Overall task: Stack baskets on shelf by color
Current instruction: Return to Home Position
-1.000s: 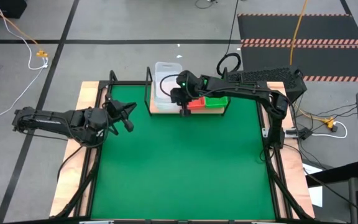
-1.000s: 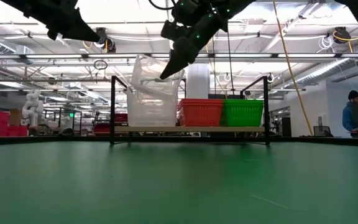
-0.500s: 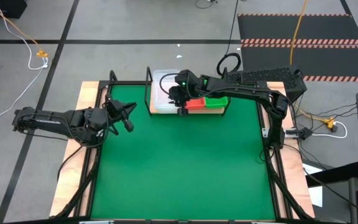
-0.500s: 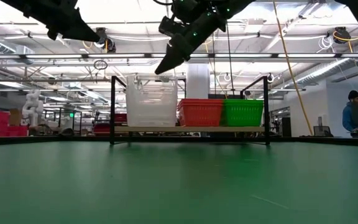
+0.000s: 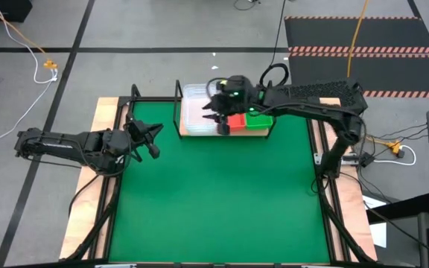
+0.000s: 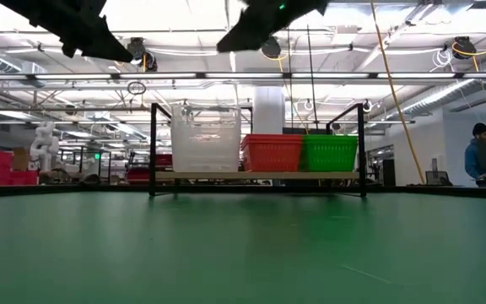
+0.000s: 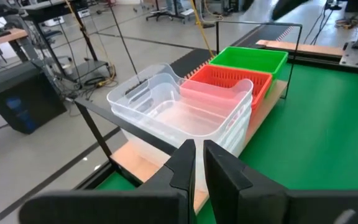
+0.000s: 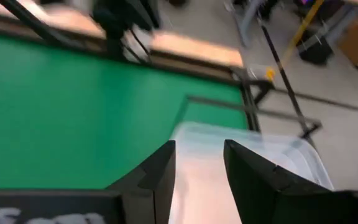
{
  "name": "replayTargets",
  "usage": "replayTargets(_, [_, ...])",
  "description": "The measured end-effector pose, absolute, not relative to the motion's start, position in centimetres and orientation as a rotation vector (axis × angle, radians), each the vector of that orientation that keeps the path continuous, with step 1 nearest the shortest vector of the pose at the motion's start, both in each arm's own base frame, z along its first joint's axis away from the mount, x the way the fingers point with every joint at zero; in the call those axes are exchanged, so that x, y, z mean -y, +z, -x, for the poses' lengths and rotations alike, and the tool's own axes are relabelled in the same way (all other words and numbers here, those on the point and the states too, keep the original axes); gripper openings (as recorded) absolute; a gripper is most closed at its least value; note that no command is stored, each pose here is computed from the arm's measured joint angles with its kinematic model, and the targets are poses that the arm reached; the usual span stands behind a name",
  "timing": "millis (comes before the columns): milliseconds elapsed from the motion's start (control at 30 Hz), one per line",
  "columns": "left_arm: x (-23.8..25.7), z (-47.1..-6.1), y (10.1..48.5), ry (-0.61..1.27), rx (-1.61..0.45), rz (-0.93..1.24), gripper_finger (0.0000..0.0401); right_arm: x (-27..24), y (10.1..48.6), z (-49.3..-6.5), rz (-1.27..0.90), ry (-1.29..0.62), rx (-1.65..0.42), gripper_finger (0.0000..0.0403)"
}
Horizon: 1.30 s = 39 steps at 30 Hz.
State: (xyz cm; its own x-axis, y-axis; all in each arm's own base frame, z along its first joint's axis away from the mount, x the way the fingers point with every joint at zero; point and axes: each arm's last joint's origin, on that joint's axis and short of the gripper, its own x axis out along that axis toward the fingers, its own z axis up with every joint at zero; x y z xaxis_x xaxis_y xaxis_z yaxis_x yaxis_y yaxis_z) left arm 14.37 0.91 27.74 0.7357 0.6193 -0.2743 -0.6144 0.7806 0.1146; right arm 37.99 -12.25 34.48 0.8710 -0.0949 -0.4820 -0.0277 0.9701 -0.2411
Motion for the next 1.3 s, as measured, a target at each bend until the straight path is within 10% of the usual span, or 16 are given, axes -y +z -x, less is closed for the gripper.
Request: replayTargets(1300, [1.0,-12.4,23.9,0.299,-0.036,-0.109,0.0037,1.0,24.5,-12.4,0.049,0.283,0.040,0.0013])
